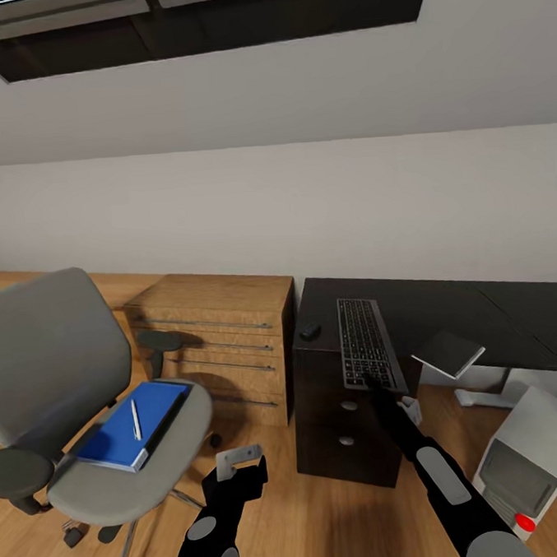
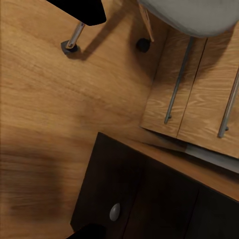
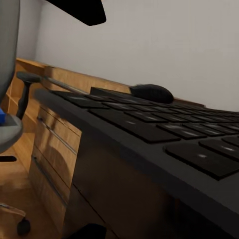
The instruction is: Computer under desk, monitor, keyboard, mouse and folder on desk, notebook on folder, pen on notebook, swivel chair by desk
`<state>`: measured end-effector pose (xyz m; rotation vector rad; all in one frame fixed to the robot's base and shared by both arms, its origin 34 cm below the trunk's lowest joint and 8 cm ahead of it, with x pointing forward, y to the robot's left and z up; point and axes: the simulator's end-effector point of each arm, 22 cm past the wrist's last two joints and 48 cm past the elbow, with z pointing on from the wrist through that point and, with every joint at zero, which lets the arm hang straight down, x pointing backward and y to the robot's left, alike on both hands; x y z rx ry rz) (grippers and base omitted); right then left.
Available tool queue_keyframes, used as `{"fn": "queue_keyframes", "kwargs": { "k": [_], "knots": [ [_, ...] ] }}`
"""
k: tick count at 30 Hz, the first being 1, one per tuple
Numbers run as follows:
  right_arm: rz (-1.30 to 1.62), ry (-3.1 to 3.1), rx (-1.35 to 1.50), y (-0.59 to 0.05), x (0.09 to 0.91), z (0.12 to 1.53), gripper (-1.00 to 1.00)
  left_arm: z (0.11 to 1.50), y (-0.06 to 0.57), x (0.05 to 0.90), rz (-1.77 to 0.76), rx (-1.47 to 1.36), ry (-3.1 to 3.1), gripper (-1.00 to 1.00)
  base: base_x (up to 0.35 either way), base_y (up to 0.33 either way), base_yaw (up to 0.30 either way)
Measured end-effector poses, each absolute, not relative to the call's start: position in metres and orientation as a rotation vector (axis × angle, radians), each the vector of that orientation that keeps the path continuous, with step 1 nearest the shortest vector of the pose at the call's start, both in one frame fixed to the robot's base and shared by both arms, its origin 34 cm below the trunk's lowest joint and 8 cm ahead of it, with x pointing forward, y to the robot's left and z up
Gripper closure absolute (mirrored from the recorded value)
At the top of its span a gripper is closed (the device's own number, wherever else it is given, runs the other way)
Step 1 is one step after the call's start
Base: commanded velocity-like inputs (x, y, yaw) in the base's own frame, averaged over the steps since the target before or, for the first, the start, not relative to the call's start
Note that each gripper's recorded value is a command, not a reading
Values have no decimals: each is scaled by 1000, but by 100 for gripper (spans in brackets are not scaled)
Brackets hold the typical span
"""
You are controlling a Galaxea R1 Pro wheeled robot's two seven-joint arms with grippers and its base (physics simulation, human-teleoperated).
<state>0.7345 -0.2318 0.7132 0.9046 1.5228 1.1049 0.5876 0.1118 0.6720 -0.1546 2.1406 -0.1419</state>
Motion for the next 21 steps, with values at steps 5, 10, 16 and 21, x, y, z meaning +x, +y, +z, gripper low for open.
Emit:
{"fn": "queue_keyframes", "kwargs": {
  "k": [5, 10, 16, 21],
  "knots": [
    [1096, 1504, 927, -241, 735, 714, -100, 671, 112, 587, -141, -154, 2142, -100, 119, 1, 0],
    [1083, 1492, 941, -252, 735, 714, -100, 670, 112, 587, -141, -154, 2145, -100, 67, 0, 0],
    [1073, 1490, 942, -259, 735, 713, -100, 668, 109, 586, -142, -146, 2149, -100, 13, 0, 0],
    [1070, 1489, 942, -260, 735, 714, -100, 668, 107, 585, -143, -140, 2151, -100, 2, 0, 0]
  ]
}}
